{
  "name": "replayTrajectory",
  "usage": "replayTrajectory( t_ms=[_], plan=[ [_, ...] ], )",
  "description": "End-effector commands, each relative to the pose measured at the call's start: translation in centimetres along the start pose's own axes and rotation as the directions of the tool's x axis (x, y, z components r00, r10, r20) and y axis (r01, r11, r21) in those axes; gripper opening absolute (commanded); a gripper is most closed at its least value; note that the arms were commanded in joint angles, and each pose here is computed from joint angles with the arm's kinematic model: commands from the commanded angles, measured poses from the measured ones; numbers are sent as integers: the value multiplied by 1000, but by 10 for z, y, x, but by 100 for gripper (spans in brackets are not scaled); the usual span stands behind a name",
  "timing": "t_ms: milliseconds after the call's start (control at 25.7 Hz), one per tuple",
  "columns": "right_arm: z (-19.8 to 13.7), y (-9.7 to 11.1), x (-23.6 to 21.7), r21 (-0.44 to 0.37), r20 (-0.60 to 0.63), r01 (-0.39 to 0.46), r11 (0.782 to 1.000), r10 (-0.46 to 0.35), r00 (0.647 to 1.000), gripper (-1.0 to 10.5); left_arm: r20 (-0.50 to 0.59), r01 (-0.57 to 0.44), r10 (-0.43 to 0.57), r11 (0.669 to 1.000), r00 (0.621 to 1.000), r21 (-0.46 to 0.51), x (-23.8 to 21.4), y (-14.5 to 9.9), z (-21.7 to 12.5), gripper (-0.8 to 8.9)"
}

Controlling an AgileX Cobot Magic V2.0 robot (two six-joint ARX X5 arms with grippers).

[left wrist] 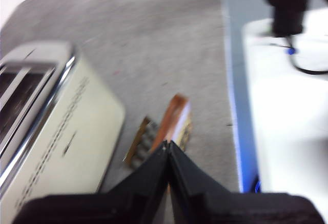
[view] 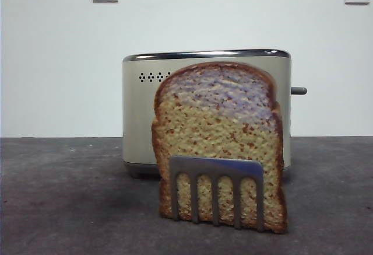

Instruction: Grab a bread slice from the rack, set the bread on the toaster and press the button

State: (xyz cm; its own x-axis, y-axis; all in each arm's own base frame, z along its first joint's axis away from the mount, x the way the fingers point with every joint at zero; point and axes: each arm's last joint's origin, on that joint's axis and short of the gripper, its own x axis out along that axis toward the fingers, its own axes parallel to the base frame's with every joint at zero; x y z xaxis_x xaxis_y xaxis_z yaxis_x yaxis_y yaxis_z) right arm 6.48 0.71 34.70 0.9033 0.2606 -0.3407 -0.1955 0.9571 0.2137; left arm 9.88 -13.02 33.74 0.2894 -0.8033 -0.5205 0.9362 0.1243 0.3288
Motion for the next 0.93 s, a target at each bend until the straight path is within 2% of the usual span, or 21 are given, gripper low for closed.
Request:
replayTrajectory(
  t_ms=[39,194,350,583,661,739,817,933],
  plan=[
    [5,2,-2,-67,-32,-41,997,39,999,-1,-28,26,-24,996,999,81,5,1,20,-8],
    [10,5,-4,-59,-70,-72,996,68,995,-2,-108,5,8,992,994,125,16,4,41,-8],
    [11,7,-6,-62,-76,-120,991,116,990,-2,-147,58,-31,982,989,179,31,6,56,-4],
    [7,8,-7,-91,-110,-178,980,168,980,-3,-202,99,-62,979,977,178,58,11,61,7],
    [6,8,-7,-92,-124,-179,980,167,978,-3,-232,112,-70,979,970,172,68,12,59,76],
    [5,8,-7,-105,-137,-180,978,165,977,-3,-260,128,-82,978,962,165,79,12,56,221],
    [3,8,-7,-117,-151,-184,976,166,974,-3,-287,140,-90,977,954,159,89,12,53,318],
    [1,7,-8,-118,-176,-186,976,164,971,-3,-333,169,-115,976,936,140,106,12,48,324]
  ],
)
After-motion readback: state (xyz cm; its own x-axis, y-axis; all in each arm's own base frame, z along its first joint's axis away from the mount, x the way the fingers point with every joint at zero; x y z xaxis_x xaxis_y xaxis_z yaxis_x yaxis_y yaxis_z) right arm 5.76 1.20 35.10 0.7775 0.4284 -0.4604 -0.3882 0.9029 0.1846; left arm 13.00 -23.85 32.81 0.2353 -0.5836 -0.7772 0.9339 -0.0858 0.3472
